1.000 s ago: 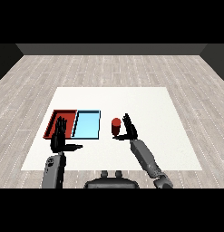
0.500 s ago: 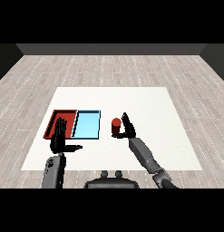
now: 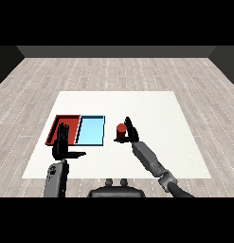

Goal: Pick the red can and put it in the red box

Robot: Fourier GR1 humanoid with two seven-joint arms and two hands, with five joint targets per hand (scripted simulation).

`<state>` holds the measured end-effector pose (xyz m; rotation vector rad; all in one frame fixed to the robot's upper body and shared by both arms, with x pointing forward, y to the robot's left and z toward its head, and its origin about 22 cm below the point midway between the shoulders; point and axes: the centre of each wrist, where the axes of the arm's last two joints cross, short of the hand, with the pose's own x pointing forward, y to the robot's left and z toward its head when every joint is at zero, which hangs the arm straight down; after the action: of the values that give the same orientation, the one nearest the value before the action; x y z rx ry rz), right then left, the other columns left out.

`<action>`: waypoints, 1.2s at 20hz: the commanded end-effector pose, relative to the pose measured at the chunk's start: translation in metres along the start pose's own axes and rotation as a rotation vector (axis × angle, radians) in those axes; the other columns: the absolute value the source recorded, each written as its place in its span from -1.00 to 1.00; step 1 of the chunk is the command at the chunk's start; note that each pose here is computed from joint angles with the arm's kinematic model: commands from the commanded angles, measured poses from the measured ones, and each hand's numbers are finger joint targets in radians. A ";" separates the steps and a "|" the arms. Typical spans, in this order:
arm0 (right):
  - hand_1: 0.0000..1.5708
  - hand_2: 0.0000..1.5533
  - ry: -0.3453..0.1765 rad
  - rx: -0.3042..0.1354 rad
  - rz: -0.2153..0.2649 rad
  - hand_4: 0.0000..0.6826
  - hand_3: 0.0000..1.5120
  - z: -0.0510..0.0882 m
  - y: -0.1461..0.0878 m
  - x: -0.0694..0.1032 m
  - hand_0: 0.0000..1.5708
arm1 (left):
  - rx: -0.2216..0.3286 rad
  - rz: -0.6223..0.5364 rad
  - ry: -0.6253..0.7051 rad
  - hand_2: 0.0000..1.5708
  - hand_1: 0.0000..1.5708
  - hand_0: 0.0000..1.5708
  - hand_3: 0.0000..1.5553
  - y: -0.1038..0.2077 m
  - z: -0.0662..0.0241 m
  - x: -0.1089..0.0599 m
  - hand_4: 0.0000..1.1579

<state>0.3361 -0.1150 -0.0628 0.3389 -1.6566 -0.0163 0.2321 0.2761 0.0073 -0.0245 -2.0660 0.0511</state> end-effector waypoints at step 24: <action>0.91 0.89 0.184 -0.185 0.251 0.57 0.87 -0.025 0.022 0.001 0.91 | 0.026 0.007 0.004 -1.00 -1.00 -1.00 -1.00 0.003 0.0024 0.014 -1.00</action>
<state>0.3586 -0.0879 -0.0488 0.1343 -1.5332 0.0234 0.2305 0.2834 0.0152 -0.0035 -2.0733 0.0706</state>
